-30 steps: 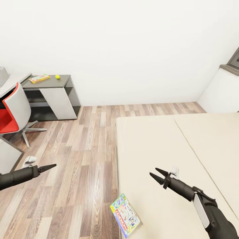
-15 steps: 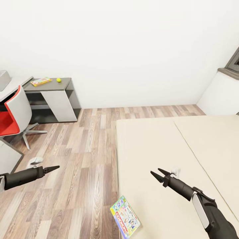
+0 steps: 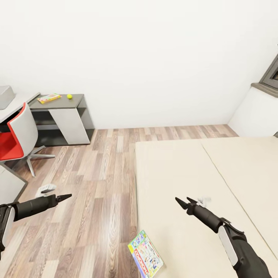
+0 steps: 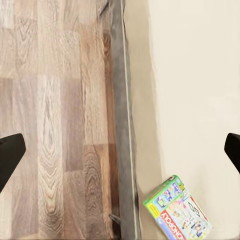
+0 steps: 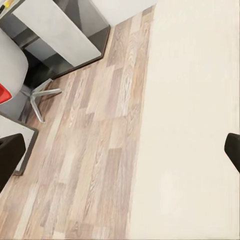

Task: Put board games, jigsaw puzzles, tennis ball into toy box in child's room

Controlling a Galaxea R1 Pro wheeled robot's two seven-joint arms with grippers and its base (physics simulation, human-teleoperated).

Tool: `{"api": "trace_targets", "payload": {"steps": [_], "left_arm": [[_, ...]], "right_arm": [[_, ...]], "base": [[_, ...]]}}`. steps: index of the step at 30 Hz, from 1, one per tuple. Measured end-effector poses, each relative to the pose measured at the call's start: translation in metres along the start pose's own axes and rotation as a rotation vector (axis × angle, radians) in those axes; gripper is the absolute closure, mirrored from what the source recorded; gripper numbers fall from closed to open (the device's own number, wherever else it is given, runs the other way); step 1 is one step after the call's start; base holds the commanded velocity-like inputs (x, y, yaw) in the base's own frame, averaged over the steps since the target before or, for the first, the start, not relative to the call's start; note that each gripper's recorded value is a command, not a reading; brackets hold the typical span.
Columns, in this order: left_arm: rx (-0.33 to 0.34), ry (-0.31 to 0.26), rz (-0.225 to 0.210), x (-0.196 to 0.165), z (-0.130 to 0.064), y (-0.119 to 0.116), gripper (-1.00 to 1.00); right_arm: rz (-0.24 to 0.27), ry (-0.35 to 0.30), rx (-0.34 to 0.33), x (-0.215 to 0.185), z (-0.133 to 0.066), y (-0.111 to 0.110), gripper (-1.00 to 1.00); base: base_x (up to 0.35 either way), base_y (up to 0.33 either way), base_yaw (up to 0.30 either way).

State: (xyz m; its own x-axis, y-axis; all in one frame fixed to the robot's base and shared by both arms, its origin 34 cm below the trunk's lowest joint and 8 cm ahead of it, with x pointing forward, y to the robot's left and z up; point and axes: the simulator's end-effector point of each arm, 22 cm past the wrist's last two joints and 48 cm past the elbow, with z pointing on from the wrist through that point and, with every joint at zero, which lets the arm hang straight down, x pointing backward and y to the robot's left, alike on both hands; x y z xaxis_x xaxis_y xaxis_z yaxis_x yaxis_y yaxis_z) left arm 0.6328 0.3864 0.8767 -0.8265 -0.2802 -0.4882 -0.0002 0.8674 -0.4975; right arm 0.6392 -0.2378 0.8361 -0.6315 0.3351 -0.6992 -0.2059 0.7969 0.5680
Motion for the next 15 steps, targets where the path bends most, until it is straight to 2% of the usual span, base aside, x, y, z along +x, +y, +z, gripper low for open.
{"api": "trace_targets", "payload": {"steps": [1, 6, 15], "left_arm": [[0.0, -0.002, 0.001, -0.001, 0.0, 0.0, -1.0], [-0.037, -0.01, -0.004, 0.0, 0.004, 0.002, -1.0], [-0.11, -0.054, 0.019, -0.006, 0.01, 0.006, -1.0]], "right_arm": [[-0.001, -0.001, 0.0, -0.001, 0.0, 0.0, -1.0], [-0.01, 0.021, 0.093, 0.007, 0.009, -0.006, -1.0], [-0.034, 0.08, 0.25, 0.02, 0.015, -0.022, -1.0]], "base": [[0.0, 0.0, 0.0], [0.0, 0.0, 0.0], [0.0, 0.0, 0.0]]}}
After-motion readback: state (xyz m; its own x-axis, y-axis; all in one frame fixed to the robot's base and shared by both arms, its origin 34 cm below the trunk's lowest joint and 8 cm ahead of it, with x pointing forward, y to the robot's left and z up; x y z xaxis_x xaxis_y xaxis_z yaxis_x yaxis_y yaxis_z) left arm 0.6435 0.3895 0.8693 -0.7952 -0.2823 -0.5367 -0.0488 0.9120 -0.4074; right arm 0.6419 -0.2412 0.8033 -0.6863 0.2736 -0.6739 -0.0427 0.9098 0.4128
